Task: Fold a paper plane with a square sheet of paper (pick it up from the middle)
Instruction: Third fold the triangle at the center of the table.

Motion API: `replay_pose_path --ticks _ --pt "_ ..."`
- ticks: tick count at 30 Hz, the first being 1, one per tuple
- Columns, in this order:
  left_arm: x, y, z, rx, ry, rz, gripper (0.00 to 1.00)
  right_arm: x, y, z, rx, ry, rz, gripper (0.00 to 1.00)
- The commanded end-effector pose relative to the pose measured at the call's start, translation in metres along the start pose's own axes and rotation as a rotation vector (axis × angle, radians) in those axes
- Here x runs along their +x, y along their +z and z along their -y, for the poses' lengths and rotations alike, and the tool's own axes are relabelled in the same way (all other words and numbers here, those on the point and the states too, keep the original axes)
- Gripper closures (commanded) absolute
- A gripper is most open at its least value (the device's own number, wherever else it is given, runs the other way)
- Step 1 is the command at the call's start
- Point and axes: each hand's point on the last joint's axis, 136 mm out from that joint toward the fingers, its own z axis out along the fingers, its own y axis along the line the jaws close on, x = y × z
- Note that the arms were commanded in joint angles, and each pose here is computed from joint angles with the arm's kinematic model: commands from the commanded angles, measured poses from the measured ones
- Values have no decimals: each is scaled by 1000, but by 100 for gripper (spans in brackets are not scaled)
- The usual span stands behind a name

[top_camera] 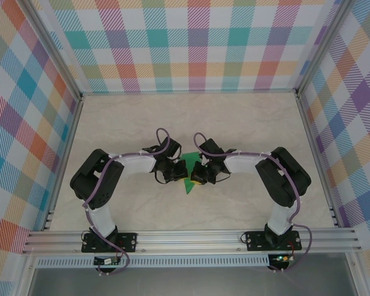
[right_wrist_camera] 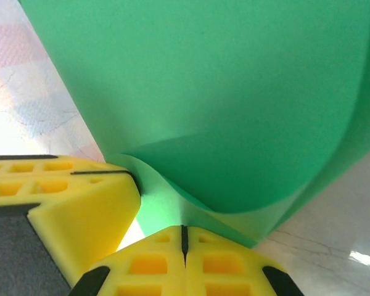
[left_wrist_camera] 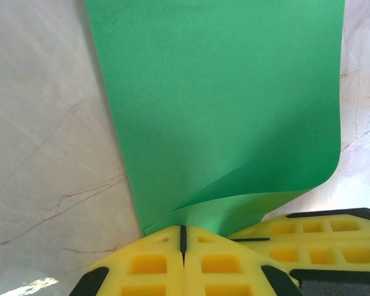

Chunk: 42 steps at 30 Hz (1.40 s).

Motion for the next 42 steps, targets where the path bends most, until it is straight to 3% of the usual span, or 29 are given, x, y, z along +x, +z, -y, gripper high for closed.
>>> replay_pose_path --ticks 1,6,19,25,28,34,42 --pt "15 5 -31 -139 0 -33 100 -3 -11 -15 -58 -80 40 97" --pt "16 5 -38 -169 0 -35 100 -5 -7 -14 -73 -97 36 97" --pt "29 2 -76 -334 -10 -61 100 0 -2 49 21 -48 60 100" --pt "30 5 -76 -329 -14 -66 100 -18 -32 -1 -119 -122 133 99" --pt "29 5 -75 -327 -13 -69 100 -24 -29 -10 -131 -133 125 99" --pt "29 5 -74 -328 -16 -70 100 -27 -9 -5 -117 -127 72 99" --pt "32 1 -84 -374 -24 -74 100 -43 -14 34 -36 -83 114 100"
